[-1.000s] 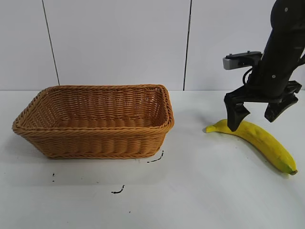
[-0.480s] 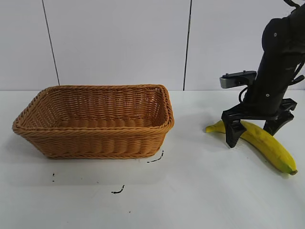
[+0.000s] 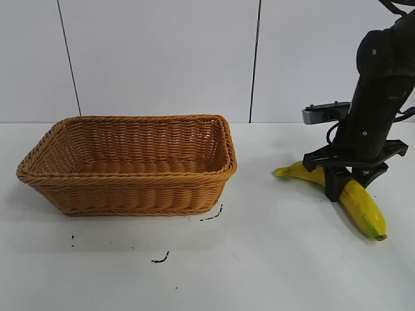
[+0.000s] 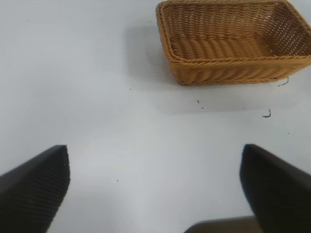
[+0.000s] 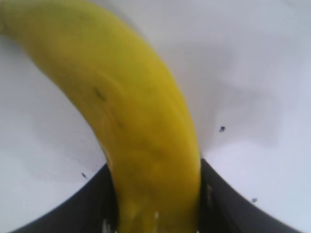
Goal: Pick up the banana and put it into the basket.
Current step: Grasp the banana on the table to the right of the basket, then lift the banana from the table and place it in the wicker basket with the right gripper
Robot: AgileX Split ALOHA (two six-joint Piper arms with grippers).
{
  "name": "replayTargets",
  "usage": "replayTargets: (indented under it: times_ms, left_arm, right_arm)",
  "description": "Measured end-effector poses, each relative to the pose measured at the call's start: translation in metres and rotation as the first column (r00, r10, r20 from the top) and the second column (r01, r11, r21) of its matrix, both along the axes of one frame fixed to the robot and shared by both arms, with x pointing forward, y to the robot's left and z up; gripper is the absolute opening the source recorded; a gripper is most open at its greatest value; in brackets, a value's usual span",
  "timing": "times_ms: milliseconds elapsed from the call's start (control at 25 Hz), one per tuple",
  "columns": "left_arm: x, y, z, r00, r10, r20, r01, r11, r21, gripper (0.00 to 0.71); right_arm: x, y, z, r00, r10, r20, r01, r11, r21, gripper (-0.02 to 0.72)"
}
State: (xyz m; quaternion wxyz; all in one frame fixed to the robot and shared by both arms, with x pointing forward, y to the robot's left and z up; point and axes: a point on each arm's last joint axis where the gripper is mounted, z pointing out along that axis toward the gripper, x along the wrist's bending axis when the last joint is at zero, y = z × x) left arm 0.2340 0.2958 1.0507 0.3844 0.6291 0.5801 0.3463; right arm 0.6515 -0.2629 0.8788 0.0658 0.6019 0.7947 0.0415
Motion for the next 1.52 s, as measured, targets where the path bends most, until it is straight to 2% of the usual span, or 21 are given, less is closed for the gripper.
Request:
replayTargets:
  times_ms: [200,320,440,640,880,1040,1120,1200,1360,1520]
  left_arm:
    - [0.0,0.0,0.0,1.0,0.0,0.0,0.0,1.0,0.0,0.69]
    - [0.0,0.0,0.0,1.0,0.0,0.0,0.0,1.0,0.0,0.69]
    - [0.0,0.0,0.0,1.0,0.0,0.0,0.0,1.0,0.0,0.69]
    - [0.0,0.0,0.0,1.0,0.0,0.0,0.0,1.0,0.0,0.69]
    - [0.0,0.0,0.0,1.0,0.0,0.0,0.0,1.0,0.0,0.69]
    - [0.0,0.0,0.0,1.0,0.0,0.0,0.0,1.0,0.0,0.69]
    - [0.0,0.0,0.0,1.0,0.0,0.0,0.0,1.0,0.0,0.69]
    - [0.0,0.0,0.0,1.0,0.0,0.0,0.0,1.0,0.0,0.69]
    - [0.0,0.0,0.0,1.0,0.0,0.0,0.0,1.0,0.0,0.69]
    - [0.0,0.0,0.0,1.0,0.0,0.0,0.0,1.0,0.0,0.69]
  right_arm:
    - [-0.005,-0.005,0.037,0.999,0.033,0.034,-0.031,0.998,-0.049,0.298]
    - [-0.012,-0.006,0.07,0.997,0.032,0.072,-0.028,0.998,-0.053,0.298]
    - [-0.019,-0.005,0.1,0.994,0.018,0.112,-0.014,0.999,-0.036,0.298]
    - [-0.019,0.0,0.132,0.996,0.018,0.088,-0.018,1.0,0.004,0.298]
    - [-0.005,0.041,0.171,0.969,0.118,0.216,-0.128,0.991,0.03,0.298]
    - [0.008,0.088,0.187,0.937,0.213,0.277,-0.23,0.973,0.033,0.298]
    - [0.014,0.115,0.189,0.911,0.283,0.3,-0.303,0.953,0.023,0.298]
    - [0.02,0.143,0.191,0.863,0.373,0.34,-0.397,0.918,-0.001,0.298]
    - [0.016,0.201,0.193,0.71,0.568,0.417,-0.591,0.802,-0.087,0.298]
    - [0.007,0.249,0.178,0.56,0.681,0.471,-0.706,0.69,-0.157,0.298]
